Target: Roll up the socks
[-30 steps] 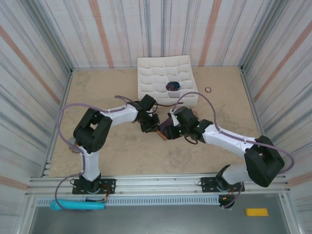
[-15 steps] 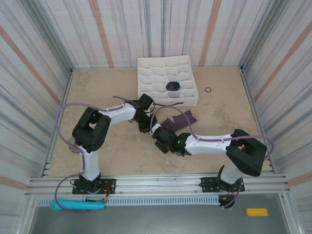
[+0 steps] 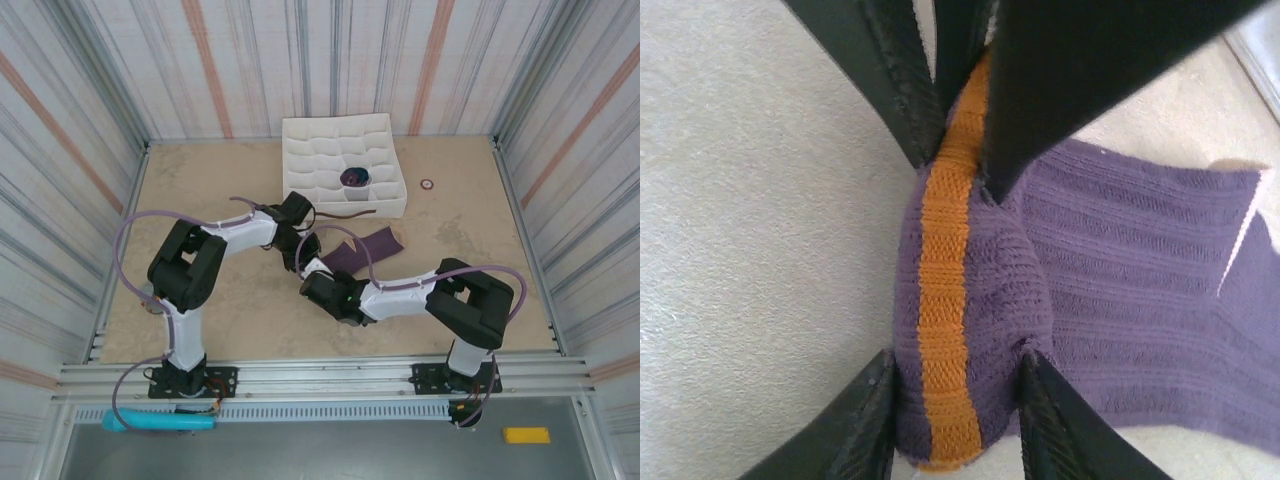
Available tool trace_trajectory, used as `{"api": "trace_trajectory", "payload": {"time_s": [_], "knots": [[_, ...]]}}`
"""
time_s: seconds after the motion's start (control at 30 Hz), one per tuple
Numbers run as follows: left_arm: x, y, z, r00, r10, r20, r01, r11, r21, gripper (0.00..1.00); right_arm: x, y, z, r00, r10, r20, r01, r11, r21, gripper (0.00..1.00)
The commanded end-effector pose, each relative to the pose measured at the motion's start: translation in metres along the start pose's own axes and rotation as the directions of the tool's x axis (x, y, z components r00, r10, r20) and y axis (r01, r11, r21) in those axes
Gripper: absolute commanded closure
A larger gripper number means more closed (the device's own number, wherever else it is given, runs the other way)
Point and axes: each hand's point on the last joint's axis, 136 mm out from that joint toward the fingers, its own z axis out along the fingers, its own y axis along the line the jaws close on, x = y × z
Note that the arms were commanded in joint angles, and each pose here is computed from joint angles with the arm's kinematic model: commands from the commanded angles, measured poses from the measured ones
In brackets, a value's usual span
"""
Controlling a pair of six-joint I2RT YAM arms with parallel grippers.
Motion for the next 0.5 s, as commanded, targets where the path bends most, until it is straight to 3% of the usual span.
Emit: {"api": "trace_trajectory", "payload": {"time_s": [0.0, 0.07, 0.13, 0.3, 0.47], "knots": [[0.007, 0.008, 0.001, 1.000, -0.004, -0.019, 0.004, 1.000, -0.005, 1.00, -0.001, 0.001, 0.004, 1.000, 0.006, -0.006, -0.006, 1.000, 0.013, 0.83], [0.006, 0.007, 0.000, 1.000, -0.006, -0.012, 0.006, 1.000, 0.002, 1.00, 0.003, 0.001, 0.006, 0.999, 0.032, -0.019, -0.032, 0.999, -0.005, 0.92], [0.005, 0.006, -0.001, 1.000, -0.004, 0.000, 0.004, 1.000, 0.006, 0.90, 0.008, 0.000, 0.006, 0.997, 0.068, -0.031, -0.069, 0.997, -0.029, 0.97], [-0.001, -0.001, -0.013, 0.997, 0.020, 0.070, -0.022, 0.999, 0.037, 0.50, 0.022, 0.002, 0.006, 0.972, 0.216, -0.093, -0.230, 0.953, -0.196, 1.00], [-0.007, -0.012, -0.032, 0.986, 0.045, 0.161, -0.058, 0.995, 0.082, 0.24, 0.033, 0.003, 0.005, 0.922, 0.336, -0.190, -0.382, 0.863, -0.329, 1.00]]}}
